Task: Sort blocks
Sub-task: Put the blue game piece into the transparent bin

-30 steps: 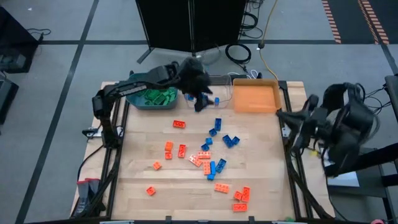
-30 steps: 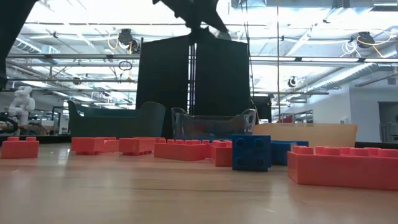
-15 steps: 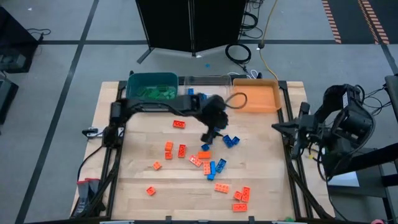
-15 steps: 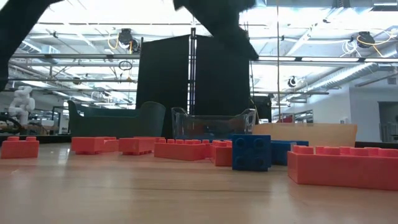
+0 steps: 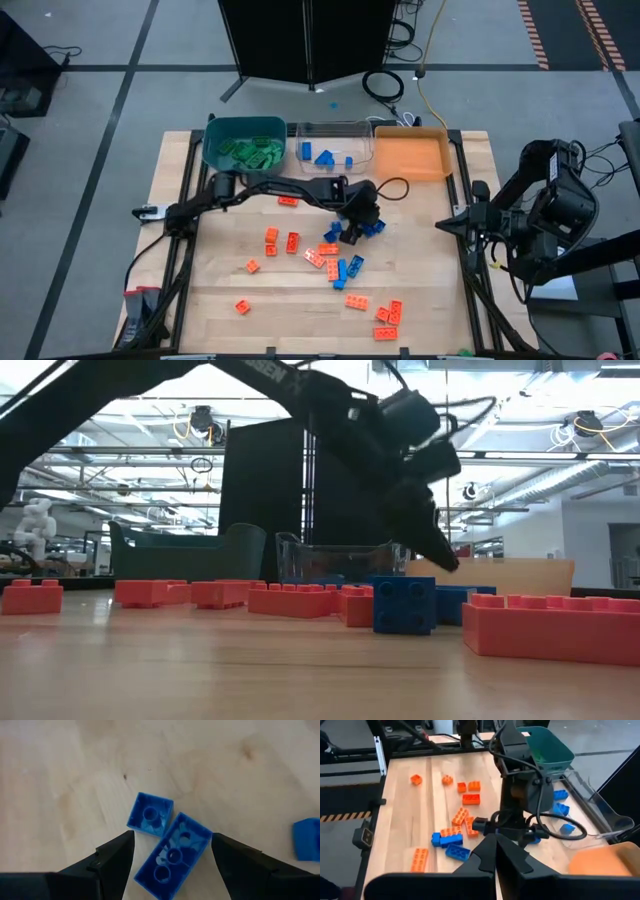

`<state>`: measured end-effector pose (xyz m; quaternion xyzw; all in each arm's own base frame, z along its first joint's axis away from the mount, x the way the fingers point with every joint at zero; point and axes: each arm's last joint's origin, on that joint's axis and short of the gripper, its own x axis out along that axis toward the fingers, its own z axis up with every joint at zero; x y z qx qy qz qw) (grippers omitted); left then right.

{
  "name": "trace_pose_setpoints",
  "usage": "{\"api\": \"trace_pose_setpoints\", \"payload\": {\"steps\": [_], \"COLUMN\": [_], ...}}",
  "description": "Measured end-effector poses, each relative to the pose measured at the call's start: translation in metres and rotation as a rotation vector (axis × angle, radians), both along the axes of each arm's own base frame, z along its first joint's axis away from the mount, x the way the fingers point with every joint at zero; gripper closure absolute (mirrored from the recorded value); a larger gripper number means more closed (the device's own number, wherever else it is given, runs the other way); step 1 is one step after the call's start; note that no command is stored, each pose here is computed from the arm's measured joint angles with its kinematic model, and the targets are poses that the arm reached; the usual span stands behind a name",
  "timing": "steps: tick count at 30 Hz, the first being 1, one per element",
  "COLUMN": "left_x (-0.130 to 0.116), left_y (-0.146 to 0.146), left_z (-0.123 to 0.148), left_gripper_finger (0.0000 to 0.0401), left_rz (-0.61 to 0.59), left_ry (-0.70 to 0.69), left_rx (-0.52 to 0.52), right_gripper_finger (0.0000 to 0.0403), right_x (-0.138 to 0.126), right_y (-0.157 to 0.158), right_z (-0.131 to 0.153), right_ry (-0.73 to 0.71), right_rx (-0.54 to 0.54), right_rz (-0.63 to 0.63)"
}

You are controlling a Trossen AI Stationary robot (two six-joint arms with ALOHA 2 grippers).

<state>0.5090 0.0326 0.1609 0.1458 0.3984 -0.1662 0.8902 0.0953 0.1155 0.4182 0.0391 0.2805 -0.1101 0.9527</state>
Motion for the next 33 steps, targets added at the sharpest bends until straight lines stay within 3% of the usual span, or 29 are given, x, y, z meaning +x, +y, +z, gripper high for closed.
{"api": "trace_pose_setpoints", "payload": {"steps": [15, 26, 30, 33], "left_x": [0.000, 0.001, 0.000, 0.000], "left_y": [0.003, -0.004, -0.006, -0.006], "left_z": [-0.012, -0.044, -0.042, -0.041], "left_gripper_finger": [0.0130, 0.0131, 0.0153, 0.0194], "left_rz": [0.000, 0.023, 0.034, 0.065], "left_ry": [0.033, 0.134, 0.135, 0.143], "left_rx": [0.006, -0.010, 0.005, -0.018], "right_gripper_finger": [0.0402, 0.0402, 0.0402, 0.0402], "right_x": [0.000, 0.001, 0.002, 0.001], "right_y": [0.001, 0.002, 0.003, 0.003], "right_z": [0.000, 0.000, 0.000, 0.000], "right_ry": [0.010, 0.001, -0.002, -0.004], "right_rx": [0.015, 0.036, 0.041, 0.044], "right_rz": [0.008, 0.001, 0.001, -0.003]}}
